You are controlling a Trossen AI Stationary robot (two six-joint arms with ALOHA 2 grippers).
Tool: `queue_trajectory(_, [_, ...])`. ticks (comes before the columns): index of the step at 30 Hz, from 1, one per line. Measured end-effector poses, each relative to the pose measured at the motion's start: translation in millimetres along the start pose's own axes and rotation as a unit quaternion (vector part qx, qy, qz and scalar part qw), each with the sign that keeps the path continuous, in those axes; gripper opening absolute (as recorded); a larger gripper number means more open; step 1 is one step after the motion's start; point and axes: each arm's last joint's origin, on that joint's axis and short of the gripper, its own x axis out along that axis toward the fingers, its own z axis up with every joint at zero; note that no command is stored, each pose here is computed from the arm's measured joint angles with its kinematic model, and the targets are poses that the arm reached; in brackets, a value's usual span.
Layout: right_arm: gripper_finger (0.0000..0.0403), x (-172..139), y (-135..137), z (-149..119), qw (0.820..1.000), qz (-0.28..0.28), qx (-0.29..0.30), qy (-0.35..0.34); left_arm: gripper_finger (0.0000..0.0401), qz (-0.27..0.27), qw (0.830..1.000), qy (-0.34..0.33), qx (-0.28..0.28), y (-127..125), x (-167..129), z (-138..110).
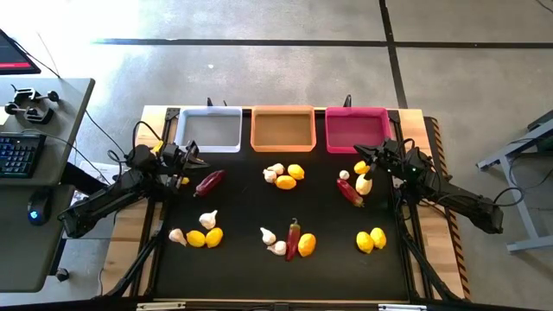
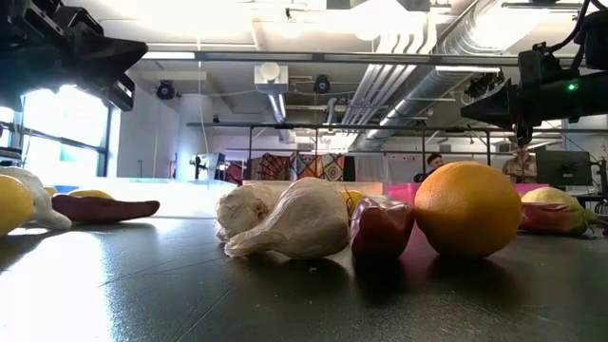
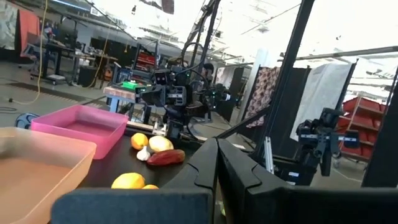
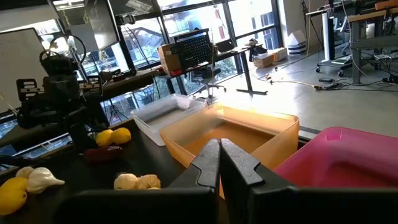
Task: Sort produce into baskets
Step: Put the white garlic into the orange bin
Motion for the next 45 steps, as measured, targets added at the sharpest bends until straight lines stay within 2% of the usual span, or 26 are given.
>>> queue_trajectory(10, [0.0, 0, 0, 0, 1.0, 0.0, 0.0, 0.0, 0.0, 0.0, 1.0, -0.005, 0.006, 0, 0, 1])
queue_trajectory(17, [0.0, 0, 0, 0, 1.0, 0.0, 0.0, 0.0, 0.0, 0.055, 0.998, -0.033, 0.012, 3, 0, 3])
queue_trajectory(23, [0.0, 0, 0, 0, 1.0, 0.0, 0.0, 0.0, 0.0, 0.056, 0.997, -0.035, 0.029, 2, 0, 4])
queue_trajectory(30, [0.0, 0, 0, 0, 1.0, 0.0, 0.0, 0.0, 0.0, 0.102, 0.993, -0.013, 0.051, 10, 4, 0])
queue_trajectory(33, [0.0, 0, 0, 0, 1.0, 0.0, 0.0, 0.0, 0.0, 0.169, 0.985, 0.034, -0.001, 19, 4, -13])
queue_trajectory(35, [0.0, 0, 0, 0, 1.0, 0.0, 0.0, 0.0, 0.0, 0.199, 0.979, 0.037, 0.031, 22, 5, -14])
queue_trajectory(37, [0.0, 0, 0, 0, 1.0, 0.0, 0.0, 0.0, 0.0, 0.195, 0.977, 0.027, 0.081, 22, 7, -10])
queue_trajectory(39, [0.0, 0, 0, 0, 1.0, 0.001, 0.0, 0.0, 0.0, 0.168, 0.979, 0.019, 0.111, 20, 9, -6])
queue_trajectory(42, [0.0, 0, 0, 0, 1.0, 0.0, 0.0, 0.0, 0.0, 0.118, 0.983, 0.028, 0.138, 18, 11, -6])
queue_trajectory(45, [0.0, 0, 0, 0, 1.0, 0.0, 0.0, 0.0, 0.0, 0.114, 0.984, 0.022, 0.132, 17, 13, -6])
